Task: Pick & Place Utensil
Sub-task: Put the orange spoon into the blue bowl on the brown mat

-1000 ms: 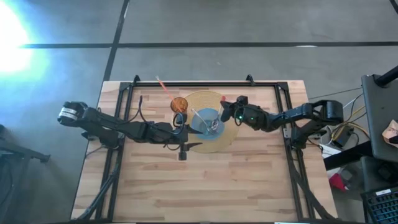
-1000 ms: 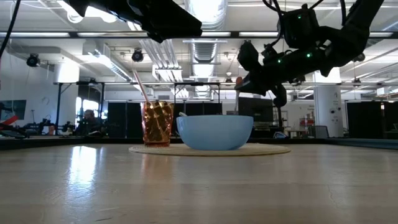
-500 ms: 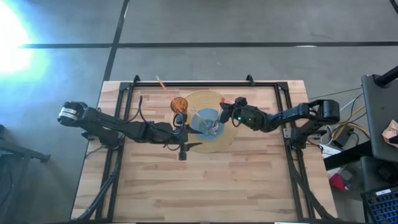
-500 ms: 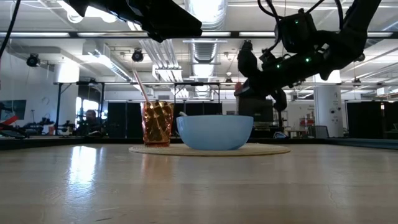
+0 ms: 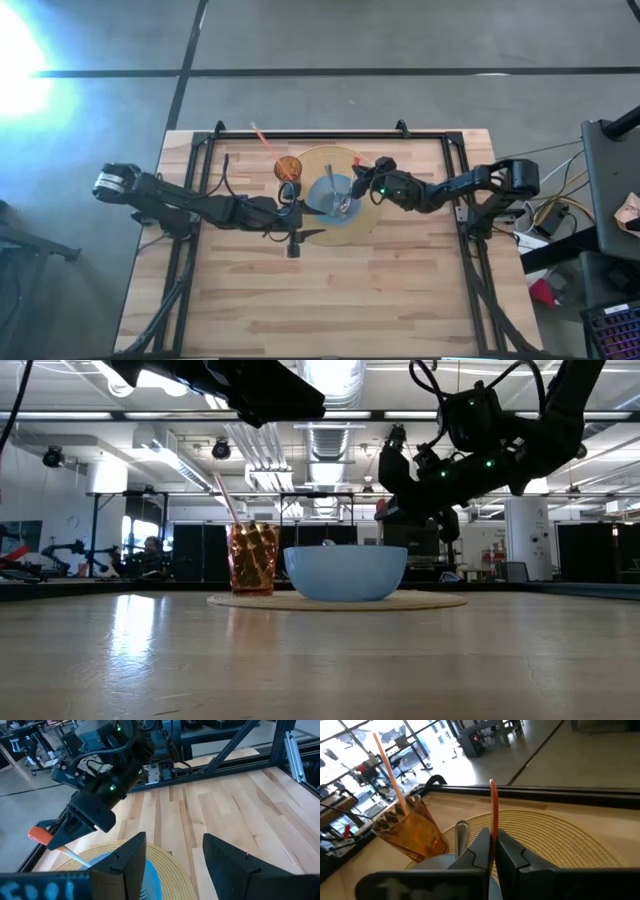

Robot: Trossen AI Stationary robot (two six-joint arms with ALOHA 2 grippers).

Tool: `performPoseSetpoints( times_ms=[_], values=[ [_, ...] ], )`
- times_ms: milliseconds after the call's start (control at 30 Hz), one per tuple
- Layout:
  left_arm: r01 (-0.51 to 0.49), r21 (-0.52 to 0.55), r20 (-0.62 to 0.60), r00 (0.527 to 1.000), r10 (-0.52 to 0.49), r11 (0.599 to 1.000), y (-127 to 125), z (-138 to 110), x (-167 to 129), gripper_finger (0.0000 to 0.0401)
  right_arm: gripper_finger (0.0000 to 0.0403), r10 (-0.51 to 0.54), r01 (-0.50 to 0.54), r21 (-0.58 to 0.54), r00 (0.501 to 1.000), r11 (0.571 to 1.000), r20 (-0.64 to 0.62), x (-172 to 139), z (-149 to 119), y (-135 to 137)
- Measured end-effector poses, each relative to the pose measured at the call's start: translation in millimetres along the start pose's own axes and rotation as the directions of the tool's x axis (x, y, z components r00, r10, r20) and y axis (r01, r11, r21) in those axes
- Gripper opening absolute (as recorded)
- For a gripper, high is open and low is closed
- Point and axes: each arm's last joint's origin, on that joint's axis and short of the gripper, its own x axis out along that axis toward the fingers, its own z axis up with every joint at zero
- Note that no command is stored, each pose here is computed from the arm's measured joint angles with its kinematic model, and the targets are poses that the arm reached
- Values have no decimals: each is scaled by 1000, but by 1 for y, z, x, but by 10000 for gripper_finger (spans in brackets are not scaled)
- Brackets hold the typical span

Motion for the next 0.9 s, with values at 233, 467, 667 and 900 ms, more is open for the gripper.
performPoseSetpoints(
  times_ms=[233,467,667,900],
  values=[
    [0,0,0,1000,0,1000,0,0,0,191,9,-14,14,-40,1000,999,-7,2,-4,-2],
    [0,0,0,1000,0,1000,0,0,0,191,31,-30,27,-92,999,995,-24,2,-7,-4],
    [0,-1,0,1000,0,1000,0,0,0,191,56,-29,24,-131,999,991,-31,1,-7,-4],
    [0,-1,0,1000,0,1000,0,0,0,191,72,-30,25,-145,999,989,-33,1,-7,-4]
  ],
)
